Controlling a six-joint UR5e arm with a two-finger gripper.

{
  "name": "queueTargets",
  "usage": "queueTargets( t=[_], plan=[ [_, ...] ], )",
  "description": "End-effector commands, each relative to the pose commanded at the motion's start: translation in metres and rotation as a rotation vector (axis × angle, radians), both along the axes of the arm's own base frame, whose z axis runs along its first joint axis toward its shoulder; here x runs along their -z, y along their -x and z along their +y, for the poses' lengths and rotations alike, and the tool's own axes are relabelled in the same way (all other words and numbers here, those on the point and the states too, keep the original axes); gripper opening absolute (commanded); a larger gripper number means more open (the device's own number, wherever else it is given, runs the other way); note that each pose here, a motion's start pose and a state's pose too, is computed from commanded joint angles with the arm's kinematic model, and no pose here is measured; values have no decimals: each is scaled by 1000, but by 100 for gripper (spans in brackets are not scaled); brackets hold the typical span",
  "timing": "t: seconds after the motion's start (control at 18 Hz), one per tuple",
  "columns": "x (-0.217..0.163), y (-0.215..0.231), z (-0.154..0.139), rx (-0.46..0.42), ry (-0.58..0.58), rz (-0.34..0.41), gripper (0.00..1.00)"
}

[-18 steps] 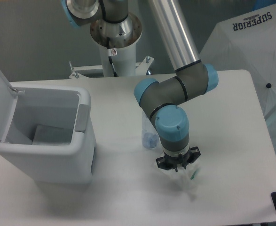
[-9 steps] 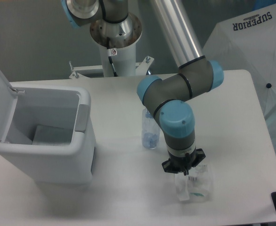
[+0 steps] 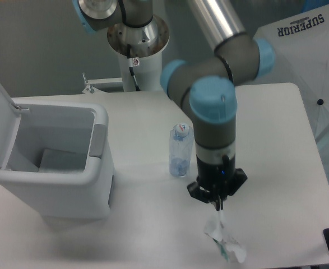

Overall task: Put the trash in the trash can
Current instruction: 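Lift the wrapper and carry it over the open trash bin, then open the gripper to drop the wrapper into the bin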

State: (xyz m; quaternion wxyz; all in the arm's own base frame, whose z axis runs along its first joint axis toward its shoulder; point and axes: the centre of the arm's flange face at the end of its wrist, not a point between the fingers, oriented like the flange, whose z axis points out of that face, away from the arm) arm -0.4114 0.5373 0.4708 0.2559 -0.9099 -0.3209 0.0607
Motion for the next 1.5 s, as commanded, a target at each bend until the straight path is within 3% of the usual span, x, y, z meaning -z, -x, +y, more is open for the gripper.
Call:
queueTargets(
  t=[0.33, 0.83, 1.17, 1.5],
  plan=[
    [-76, -67, -2, 86, -136, 28, 0],
    [-145, -159, -13, 247, -287, 28, 0],
    [-149, -205, -44, 313, -327, -5, 0],
    [-133, -243, -35, 387, -307, -33, 0]
  ],
)
